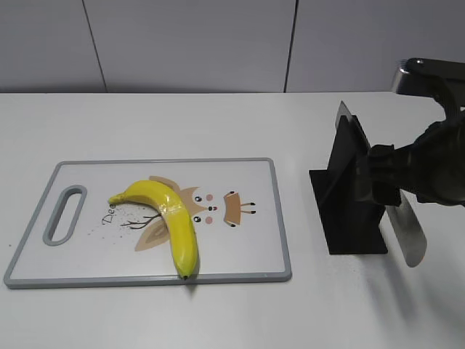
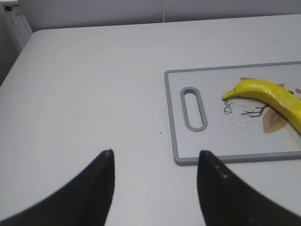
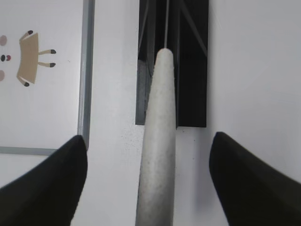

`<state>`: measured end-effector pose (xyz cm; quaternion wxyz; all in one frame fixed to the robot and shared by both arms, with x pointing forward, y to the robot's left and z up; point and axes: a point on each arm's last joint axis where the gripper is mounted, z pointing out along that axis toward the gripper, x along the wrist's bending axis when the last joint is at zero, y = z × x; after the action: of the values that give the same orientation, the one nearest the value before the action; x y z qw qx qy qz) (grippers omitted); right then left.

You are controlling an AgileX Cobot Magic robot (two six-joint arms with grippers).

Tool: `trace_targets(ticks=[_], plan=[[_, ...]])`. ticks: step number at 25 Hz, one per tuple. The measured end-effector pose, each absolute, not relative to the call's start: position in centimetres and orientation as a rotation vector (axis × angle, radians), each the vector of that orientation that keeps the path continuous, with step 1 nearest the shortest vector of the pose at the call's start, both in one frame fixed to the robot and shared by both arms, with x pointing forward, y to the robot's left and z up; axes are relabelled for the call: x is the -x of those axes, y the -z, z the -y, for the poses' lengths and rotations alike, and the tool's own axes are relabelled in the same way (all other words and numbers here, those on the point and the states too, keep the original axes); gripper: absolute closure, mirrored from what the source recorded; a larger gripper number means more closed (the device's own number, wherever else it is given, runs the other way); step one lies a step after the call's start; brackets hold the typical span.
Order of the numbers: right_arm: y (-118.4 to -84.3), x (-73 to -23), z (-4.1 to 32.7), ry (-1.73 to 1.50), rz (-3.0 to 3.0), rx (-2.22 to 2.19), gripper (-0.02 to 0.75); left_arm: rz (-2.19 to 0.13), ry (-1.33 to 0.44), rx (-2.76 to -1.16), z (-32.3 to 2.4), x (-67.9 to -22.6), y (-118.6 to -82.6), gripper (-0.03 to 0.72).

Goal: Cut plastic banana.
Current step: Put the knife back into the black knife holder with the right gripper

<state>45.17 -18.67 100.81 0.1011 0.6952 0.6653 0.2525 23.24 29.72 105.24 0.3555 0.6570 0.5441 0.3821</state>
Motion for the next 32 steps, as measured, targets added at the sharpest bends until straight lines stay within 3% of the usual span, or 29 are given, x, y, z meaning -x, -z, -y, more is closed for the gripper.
trace_targets(ticks=[6,12,22,32], plan=[[-104.3,-42.7,20.1,-0.824,-2.004,-1.903,0.094,-1.413,-0.975,-1.706,-29.7,-23.3,-105.0,0.146],[-107.8,-36.9,23.1,-0.879,-2.151,-1.544,0.096,-1.414,-0.967,-1.708,-29.7,-23.3,-104.9,0.146],[-106.5,-29.0,26.9,-0.977,-2.202,-1.364,0.123,-1.413,-0.965,-1.707,-29.6,-23.3,-104.9,0.146],[-105.1,-25.7,28.2,-1.107,-2.164,-1.259,0.15,-1.413,-0.963,-1.707,-29.6,-23.3,-104.9,0.183]])
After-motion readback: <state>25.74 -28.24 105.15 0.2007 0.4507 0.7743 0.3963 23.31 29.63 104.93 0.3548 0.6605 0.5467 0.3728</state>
